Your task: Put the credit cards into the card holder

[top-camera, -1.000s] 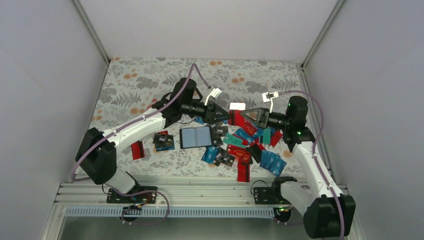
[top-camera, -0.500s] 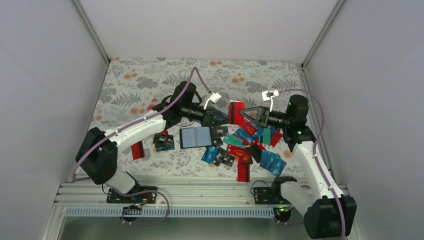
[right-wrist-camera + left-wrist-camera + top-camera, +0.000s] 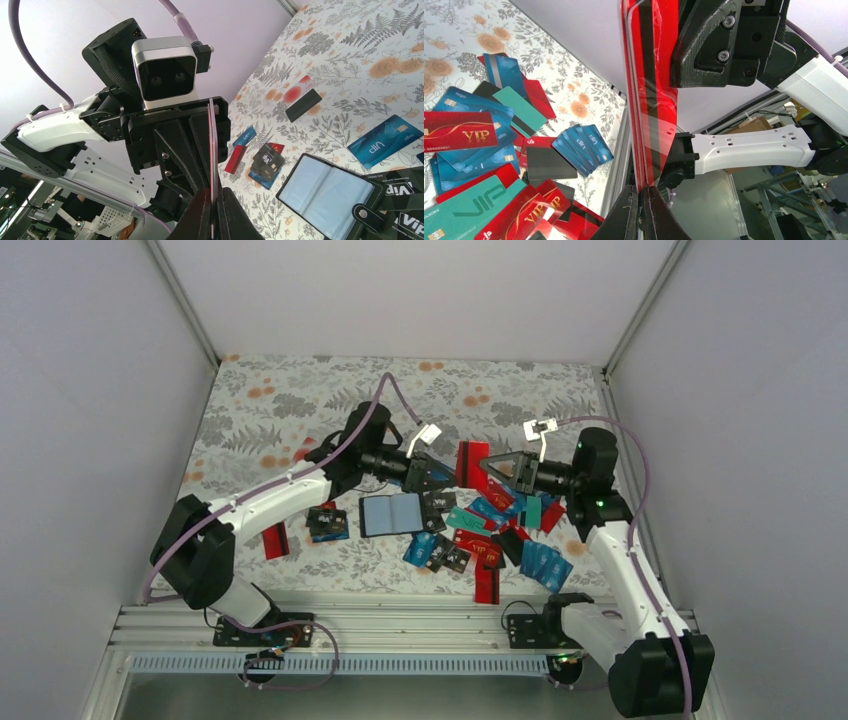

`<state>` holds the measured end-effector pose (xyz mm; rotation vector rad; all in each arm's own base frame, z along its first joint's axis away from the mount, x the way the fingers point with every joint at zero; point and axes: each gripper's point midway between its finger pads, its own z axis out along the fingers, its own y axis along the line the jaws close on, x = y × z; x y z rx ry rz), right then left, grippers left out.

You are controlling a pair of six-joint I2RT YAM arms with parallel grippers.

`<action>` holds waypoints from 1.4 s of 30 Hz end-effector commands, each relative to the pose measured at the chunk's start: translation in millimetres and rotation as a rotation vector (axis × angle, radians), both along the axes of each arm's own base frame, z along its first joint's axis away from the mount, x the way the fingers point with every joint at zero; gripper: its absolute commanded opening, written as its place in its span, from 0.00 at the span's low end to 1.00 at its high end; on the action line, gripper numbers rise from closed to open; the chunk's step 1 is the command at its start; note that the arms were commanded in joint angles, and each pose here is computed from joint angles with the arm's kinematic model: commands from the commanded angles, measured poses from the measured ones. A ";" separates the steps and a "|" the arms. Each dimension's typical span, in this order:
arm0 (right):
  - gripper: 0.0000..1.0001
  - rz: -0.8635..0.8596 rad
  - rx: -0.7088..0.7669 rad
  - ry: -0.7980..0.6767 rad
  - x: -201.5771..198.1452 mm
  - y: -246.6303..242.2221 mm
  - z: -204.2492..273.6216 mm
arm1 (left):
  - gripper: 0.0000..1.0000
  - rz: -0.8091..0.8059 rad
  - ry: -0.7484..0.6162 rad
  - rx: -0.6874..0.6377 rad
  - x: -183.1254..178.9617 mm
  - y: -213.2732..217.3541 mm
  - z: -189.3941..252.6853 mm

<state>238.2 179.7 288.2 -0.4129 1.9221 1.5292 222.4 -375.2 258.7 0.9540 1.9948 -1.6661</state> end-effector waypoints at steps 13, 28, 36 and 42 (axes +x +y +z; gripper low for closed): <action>0.10 -0.033 -0.055 0.015 5.2 -0.3 -4.6 | 0.02 0.198 0.005 -0.012 27.3 43.7 12.4; 0.11 -0.155 -0.145 0.141 17.4 -11.6 -53.8 | 0.02 0.287 0.016 0.082 37.6 54.1 -11.3; 0.27 -0.123 -0.116 0.170 12.9 -7.0 -59.3 | 0.02 0.269 0.058 0.066 33.2 51.9 -16.3; 0.51 -0.172 -0.156 0.201 9.1 -9.1 -71.3 | 0.02 0.232 0.123 0.081 21.5 40.3 -38.3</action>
